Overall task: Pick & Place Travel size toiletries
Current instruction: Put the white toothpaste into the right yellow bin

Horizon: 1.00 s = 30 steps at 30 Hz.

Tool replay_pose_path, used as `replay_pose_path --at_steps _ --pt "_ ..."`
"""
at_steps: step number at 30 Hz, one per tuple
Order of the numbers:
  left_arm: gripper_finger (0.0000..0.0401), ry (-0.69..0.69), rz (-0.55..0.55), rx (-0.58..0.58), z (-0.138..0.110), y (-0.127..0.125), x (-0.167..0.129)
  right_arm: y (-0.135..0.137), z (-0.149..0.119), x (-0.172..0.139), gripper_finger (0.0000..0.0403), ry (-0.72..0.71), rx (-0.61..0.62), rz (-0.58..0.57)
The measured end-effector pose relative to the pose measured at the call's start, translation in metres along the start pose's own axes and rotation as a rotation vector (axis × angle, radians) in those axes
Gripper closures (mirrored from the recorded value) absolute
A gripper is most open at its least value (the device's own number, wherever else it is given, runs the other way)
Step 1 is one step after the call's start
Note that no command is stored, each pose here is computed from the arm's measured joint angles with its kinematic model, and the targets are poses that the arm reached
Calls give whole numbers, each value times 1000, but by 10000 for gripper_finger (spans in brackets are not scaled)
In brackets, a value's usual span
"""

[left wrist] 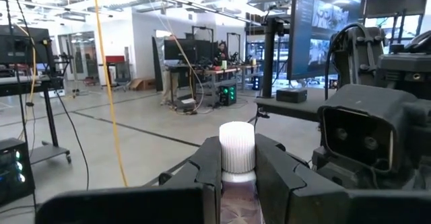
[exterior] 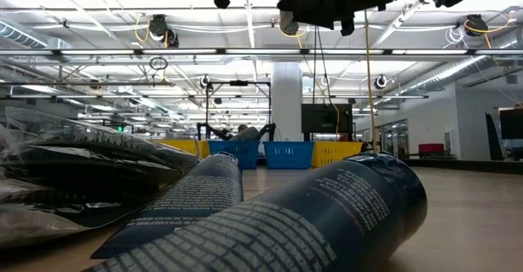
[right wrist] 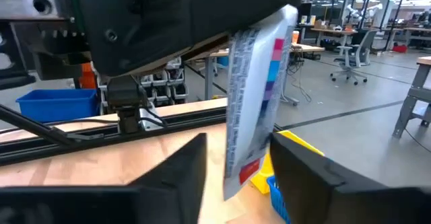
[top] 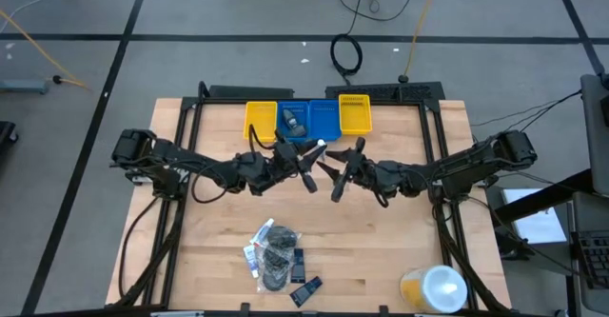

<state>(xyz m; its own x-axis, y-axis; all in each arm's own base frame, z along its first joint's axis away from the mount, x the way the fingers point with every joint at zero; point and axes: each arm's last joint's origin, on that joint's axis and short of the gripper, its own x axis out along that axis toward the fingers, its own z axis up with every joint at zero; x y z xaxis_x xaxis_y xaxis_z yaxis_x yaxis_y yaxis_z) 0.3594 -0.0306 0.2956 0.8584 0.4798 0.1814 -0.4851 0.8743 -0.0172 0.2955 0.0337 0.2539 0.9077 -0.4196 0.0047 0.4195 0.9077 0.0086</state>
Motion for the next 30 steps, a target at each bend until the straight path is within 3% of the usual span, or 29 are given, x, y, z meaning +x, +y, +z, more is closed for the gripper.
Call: replay_pose_path --at_steps 8,18,25,30 --pt "350 8 3 14 -1 0 0 0 -1 0 392 12 -7 -4" --pt "344 14 6 33 -1 0 0 -1 -2 0 401 18 -27 -19" --pt "308 5 33 86 0 1 0 -1 -2 0 402 17 -36 -29" --pt "277 -19 92 105 8 1 -4 -3 -2 0 403 17 -67 -103"
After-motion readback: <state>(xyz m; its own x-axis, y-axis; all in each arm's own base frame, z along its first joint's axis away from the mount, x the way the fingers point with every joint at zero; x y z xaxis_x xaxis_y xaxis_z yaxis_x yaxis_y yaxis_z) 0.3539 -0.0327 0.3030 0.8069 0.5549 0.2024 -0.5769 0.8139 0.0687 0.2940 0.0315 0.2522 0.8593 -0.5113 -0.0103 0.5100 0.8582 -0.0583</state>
